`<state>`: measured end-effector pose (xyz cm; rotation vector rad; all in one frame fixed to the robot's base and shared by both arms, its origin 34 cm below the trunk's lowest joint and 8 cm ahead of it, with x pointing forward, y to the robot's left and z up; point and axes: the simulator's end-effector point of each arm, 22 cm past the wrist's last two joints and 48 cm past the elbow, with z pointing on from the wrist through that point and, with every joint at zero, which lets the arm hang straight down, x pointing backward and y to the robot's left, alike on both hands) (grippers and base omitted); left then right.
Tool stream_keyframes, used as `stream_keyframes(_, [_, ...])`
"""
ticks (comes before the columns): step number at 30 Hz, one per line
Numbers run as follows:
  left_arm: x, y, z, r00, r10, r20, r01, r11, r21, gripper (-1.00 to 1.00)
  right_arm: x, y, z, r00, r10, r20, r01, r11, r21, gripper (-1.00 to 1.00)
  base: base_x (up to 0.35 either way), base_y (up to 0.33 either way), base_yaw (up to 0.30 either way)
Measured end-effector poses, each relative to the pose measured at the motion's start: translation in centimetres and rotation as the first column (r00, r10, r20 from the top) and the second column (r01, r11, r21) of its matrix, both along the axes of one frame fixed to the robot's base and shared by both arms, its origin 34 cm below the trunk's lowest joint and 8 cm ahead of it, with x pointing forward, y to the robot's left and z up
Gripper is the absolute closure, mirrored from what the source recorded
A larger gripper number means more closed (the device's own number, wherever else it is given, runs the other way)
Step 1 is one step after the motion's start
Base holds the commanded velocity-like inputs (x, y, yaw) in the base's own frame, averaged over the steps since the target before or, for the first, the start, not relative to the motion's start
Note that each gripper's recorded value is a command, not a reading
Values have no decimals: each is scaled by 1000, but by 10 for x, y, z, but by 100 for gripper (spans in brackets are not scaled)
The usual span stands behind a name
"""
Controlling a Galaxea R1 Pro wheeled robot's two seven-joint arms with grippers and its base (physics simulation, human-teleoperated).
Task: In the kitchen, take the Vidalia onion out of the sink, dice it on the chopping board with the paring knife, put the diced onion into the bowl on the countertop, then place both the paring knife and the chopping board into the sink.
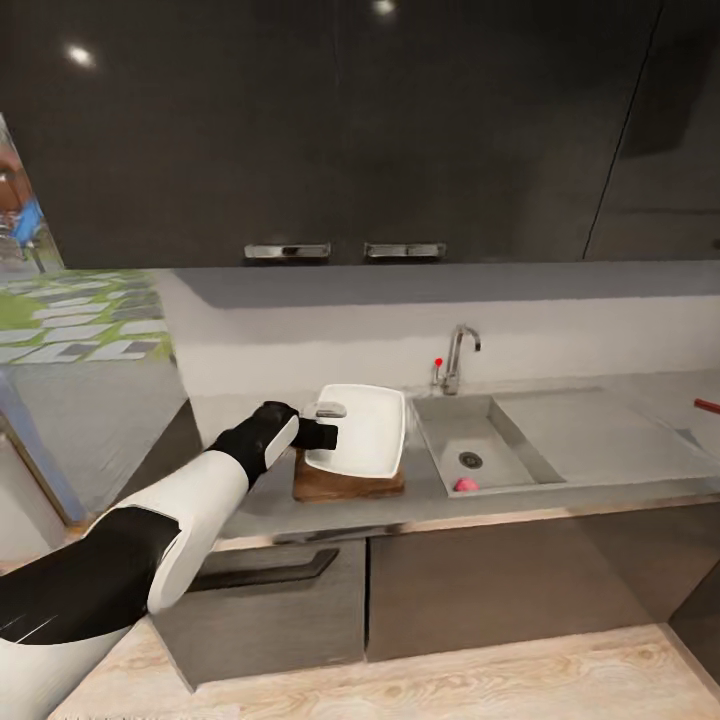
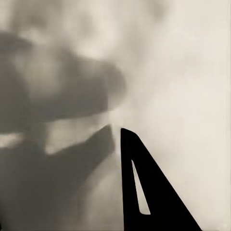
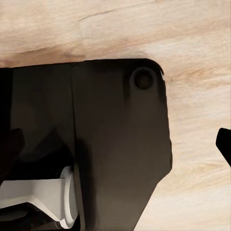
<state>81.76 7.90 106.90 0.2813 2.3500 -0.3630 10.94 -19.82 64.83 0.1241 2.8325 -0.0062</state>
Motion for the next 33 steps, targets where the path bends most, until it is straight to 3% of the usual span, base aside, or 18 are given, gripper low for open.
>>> stream_keyframes(20, [-2,0,17,1000,1,22,-1,1000,1,100,9,0,0,1000,0,25,0,1000,1,-100,1,303,211])
stream_keyframes(26, [-6,3,14,1000,4,11,-4,1000,7,100,12,-2,0,999,0,33,0,1000,-3,-100,84,109,154])
stream_keyframes(27, [-7,5,11,1000,5,1,-5,1000,11,100,13,-3,0,999,-1,37,1,1000,-5,-100,32,12,26])
stream_keyframes(30, [-35,9,-11,986,1,-165,4,999,32,100,16,-16,0,999,0,41,1,1000,-24,-100,15,6,12])
stream_keyframes(33, [-49,16,-9,968,-1,-249,12,999,44,100,17,-20,0,999,0,43,2,1000,-30,-100,4,1,3])
